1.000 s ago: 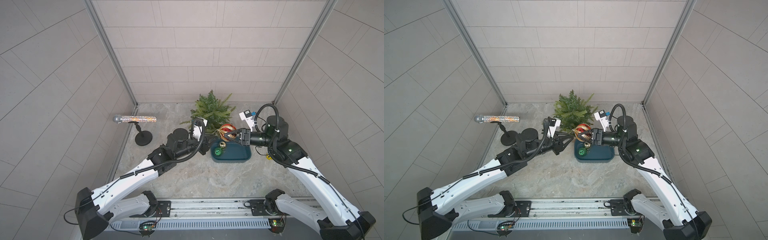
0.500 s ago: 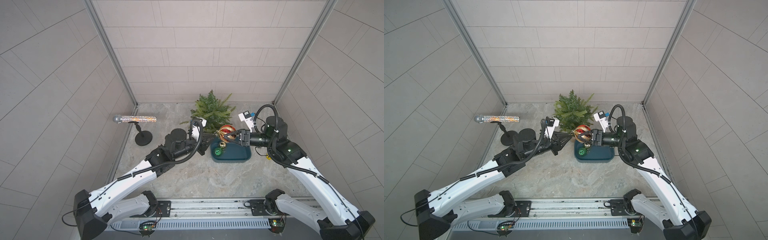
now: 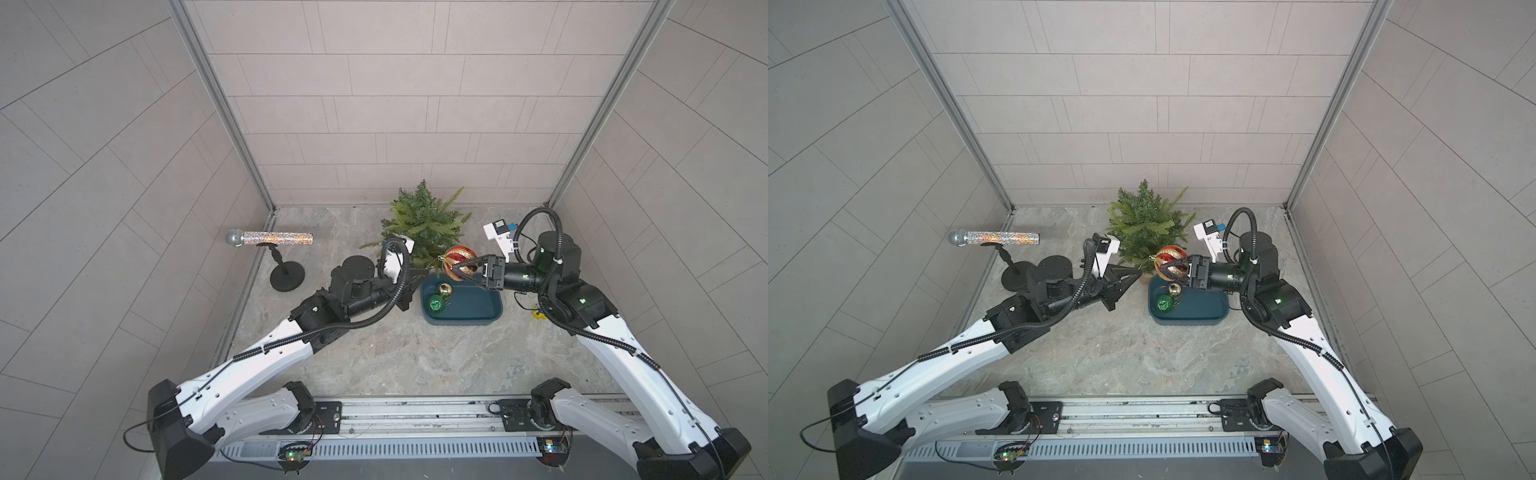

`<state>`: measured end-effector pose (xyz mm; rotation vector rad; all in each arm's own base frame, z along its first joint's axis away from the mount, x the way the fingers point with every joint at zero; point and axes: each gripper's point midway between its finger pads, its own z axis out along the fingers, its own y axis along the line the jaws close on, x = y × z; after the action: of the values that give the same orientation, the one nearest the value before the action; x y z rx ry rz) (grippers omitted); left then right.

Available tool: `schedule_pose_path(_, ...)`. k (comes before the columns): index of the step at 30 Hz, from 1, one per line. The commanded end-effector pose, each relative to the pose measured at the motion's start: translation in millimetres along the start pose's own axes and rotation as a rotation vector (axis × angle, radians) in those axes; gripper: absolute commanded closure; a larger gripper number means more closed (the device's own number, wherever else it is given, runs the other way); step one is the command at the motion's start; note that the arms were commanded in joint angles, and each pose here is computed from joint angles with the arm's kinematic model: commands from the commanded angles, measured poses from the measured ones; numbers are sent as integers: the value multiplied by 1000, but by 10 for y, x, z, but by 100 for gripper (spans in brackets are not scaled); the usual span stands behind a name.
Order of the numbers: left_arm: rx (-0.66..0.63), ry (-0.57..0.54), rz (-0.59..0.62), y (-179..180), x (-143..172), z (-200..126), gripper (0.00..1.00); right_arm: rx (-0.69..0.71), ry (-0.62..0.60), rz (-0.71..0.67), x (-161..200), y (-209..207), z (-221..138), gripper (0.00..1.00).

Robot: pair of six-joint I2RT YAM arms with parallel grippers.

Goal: Decorate the small christmas tree with ornaments
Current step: Hang an ornament on the christmas tree.

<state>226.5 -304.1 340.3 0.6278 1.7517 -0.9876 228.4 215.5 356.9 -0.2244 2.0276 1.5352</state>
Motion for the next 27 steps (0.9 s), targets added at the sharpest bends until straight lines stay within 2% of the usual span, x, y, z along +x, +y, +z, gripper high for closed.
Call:
schedule_pose_path(1, -1, -50, 39, -41, -236, -15, 100, -13, -29, -44, -42, 90, -67, 33)
schedule_pose_path(13, -10, -60, 67, -53, -405, 97, 100, 9, -71, -56, -174, 86, -134, 34)
schedule_pose_path(27, -12, -76, 118, -117, -687, 204, 100, 59, -177, -82, -500, 95, -278, 34)
